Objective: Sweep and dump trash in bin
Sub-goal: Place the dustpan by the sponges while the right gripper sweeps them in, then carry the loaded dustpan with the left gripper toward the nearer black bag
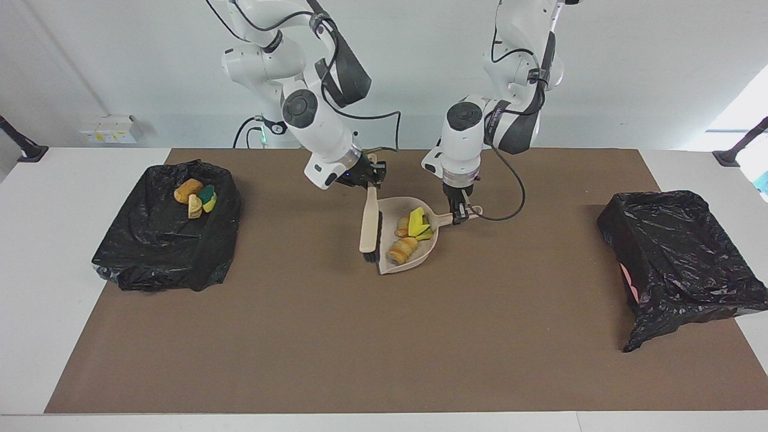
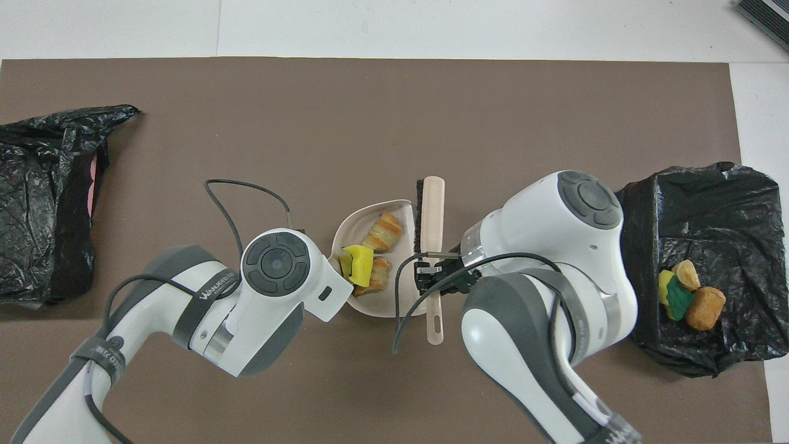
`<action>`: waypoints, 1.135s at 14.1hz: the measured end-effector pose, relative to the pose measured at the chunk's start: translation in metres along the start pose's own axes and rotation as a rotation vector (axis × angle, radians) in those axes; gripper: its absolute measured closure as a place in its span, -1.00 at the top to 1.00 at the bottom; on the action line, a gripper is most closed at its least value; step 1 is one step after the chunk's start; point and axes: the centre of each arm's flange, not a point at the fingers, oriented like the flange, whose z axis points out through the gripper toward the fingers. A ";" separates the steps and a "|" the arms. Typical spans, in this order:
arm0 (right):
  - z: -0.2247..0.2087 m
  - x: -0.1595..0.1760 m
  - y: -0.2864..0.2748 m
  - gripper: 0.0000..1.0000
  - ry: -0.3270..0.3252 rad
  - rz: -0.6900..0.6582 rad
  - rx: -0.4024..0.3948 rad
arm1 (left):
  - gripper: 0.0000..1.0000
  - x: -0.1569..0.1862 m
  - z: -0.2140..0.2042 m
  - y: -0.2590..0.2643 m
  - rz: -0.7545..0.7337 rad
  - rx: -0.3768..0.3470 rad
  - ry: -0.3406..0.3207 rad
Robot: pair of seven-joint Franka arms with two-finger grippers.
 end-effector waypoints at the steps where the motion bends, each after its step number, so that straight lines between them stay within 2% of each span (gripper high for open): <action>1: -0.014 -0.003 0.009 -0.48 0.014 -0.005 -0.032 | -0.37 -0.007 0.001 -0.006 0.005 0.003 0.006; 4: -0.033 -0.011 0.027 -0.48 0.036 -0.025 -0.158 | -0.37 -0.039 0.004 -0.032 0.013 -0.020 0.044; 8: -0.036 -0.049 0.003 -0.48 0.014 -0.014 -0.226 | -0.37 -0.089 -0.014 -0.080 0.015 -0.028 0.058; 12: 0.019 -0.110 -0.048 -0.48 -0.031 -0.007 -0.284 | -0.37 -0.155 -0.055 -0.122 0.041 -0.048 0.057; 16: 0.078 -0.138 -0.062 -0.48 -0.059 -0.028 -0.263 | -0.37 -0.236 -0.091 -0.153 0.048 -0.048 0.065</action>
